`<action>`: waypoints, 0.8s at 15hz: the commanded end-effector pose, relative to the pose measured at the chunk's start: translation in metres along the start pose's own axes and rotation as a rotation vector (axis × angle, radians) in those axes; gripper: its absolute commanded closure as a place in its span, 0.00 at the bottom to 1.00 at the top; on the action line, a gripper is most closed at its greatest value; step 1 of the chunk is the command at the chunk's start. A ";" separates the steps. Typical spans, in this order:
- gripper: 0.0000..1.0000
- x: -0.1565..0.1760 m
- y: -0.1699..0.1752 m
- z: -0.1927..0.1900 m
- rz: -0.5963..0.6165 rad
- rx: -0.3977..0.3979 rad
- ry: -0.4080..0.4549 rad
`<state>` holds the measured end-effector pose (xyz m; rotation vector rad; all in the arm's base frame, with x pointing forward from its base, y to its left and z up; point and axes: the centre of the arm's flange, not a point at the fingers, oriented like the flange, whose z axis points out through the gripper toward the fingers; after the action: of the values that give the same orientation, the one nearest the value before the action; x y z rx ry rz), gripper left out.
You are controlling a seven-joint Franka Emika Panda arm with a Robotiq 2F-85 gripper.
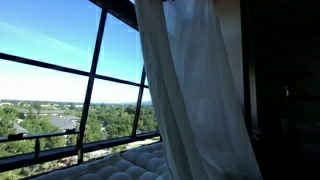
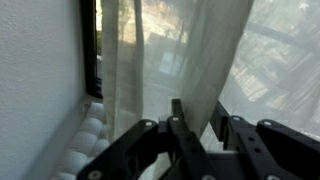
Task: Open the curtain
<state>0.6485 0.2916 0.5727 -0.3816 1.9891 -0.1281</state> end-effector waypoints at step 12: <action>0.99 0.010 0.052 -0.136 -0.395 -0.235 -0.421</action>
<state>0.5598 0.3368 0.5888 -0.8717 1.6333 -0.0632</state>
